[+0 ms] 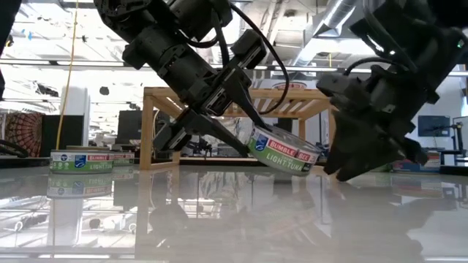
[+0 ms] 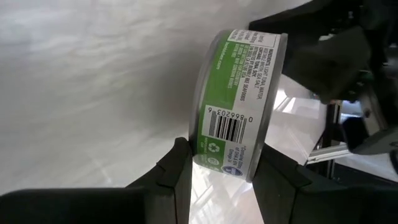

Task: Stack canned seafood by type on shelf
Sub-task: Stack the green tuna can on top of the other green tuna can on the shelf

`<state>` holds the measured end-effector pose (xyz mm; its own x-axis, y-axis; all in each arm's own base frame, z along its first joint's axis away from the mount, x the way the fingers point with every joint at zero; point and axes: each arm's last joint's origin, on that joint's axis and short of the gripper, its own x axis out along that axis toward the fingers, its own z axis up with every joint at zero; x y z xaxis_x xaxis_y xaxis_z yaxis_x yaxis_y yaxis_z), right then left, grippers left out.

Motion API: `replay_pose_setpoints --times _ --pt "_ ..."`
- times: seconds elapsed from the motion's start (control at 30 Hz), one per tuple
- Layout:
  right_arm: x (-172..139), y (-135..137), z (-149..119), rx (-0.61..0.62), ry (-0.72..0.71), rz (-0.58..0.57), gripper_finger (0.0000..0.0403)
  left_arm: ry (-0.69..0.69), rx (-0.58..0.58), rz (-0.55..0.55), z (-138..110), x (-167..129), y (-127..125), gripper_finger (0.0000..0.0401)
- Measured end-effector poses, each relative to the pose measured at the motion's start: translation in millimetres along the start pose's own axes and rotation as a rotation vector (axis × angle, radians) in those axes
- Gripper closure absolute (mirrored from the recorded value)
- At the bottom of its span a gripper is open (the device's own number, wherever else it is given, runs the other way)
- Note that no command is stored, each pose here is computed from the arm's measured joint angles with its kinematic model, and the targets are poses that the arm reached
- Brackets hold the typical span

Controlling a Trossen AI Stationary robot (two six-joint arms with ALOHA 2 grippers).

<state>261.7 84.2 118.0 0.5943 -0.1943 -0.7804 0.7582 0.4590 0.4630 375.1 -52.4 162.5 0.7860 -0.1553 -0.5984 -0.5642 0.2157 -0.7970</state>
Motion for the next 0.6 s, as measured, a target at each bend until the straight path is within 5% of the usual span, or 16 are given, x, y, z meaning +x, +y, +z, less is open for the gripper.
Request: replay_pose_setpoints --times 0.23,0.6 --pt "-2 2 0 0.007 0.025 0.020 0.0243 0.006 -0.001 -0.017 1 0 -1 0.0277" --pt "-42 -24 7 -0.042 0.081 -0.220 0.0243 0.023 -0.011 -0.232 6 -5 -23 0.0277"
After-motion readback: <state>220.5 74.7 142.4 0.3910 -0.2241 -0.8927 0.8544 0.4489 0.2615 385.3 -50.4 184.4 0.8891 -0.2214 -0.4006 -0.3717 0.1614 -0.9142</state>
